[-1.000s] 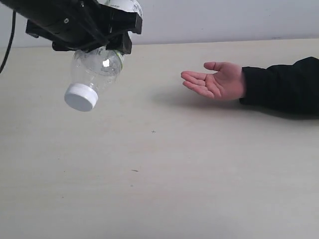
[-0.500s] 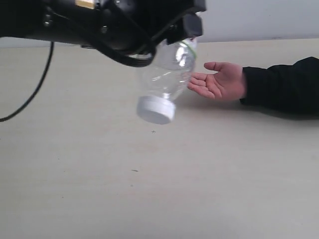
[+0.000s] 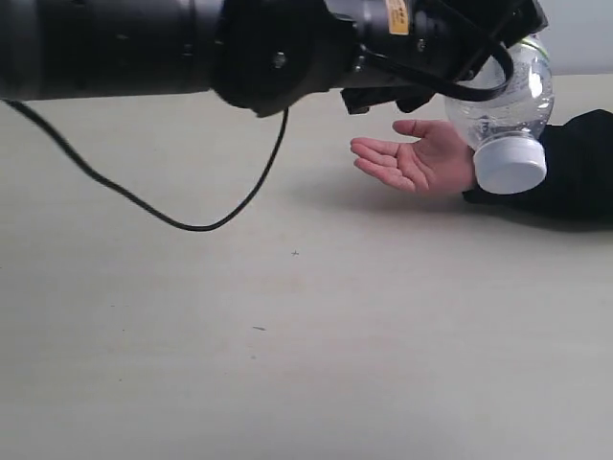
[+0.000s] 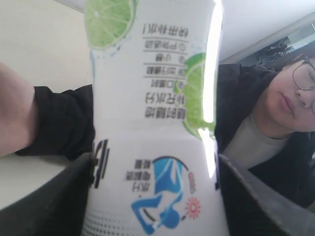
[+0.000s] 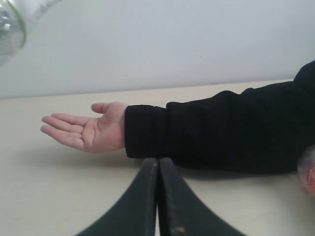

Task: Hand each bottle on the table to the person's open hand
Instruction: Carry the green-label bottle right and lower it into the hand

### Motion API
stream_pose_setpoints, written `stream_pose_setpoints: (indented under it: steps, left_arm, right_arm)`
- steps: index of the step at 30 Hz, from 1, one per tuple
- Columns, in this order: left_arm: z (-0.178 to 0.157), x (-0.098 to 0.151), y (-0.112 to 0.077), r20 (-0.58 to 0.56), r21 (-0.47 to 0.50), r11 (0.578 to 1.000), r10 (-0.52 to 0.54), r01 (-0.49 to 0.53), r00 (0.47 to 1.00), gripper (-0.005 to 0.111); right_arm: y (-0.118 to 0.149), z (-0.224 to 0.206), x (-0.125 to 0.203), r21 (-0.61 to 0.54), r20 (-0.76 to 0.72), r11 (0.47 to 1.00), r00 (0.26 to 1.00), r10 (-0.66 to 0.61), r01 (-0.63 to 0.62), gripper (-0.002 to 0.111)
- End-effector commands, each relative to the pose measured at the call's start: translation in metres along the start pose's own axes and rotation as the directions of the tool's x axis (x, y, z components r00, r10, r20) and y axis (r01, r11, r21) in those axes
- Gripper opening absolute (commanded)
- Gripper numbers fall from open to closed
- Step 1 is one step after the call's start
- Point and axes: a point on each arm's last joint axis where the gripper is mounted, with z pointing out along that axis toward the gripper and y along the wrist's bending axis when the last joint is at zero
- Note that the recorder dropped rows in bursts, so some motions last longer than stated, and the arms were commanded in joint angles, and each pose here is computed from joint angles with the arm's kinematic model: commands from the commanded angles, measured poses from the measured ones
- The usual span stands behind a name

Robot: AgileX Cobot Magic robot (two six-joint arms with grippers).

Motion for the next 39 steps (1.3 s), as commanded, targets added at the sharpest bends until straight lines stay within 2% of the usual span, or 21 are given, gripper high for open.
stream_pose_setpoints:
  steps: [1, 8, 13, 18, 27, 39]
  left_arm:
    - [0.037, -0.003, 0.014, 0.016, -0.014, 1.000, -0.019, 0.019, 1.000, 0.000]
    - [0.083, 0.003, 0.060, 0.016, -0.098, 0.982, -0.159, 0.160, 0.987, 0.000]
    - [0.096, 0.006, 0.085, 0.020, -0.140, 0.972, -0.186, 0.187, 0.982, 0.000]
    - [0.100, 0.004, 0.097, 0.022, -0.165, 0.969, -0.181, 0.182, 0.983, 0.000]
    - [0.099, -0.004, 0.107, 0.029, -0.195, 0.967, -0.163, 0.165, 0.986, 0.000]
    - [0.107, 0.000, 0.131, 0.013, -0.252, 0.957, -0.144, 0.143, 0.989, 0.000]
  right_arm:
    - [0.000, 0.000, 0.001, 0.005, 0.007, 1.000, 1.000, 0.002, -0.002, 0.000]
    - [0.000, 0.000, 0.001, 0.005, 0.007, 1.000, 1.000, 0.002, -0.002, 0.000]
    - [0.000, 0.000, 0.001, 0.005, 0.007, 1.000, 1.000, 0.002, -0.002, 0.000]
    - [0.000, 0.000, 0.001, 0.005, 0.007, 1.000, 1.000, 0.002, -0.002, 0.000]
    - [0.000, 0.000, 0.001, 0.005, 0.007, 1.000, 1.000, 0.002, -0.002, 0.000]
    - [0.000, 0.000, 0.001, 0.005, 0.007, 1.000, 1.000, 0.002, -0.002, 0.000]
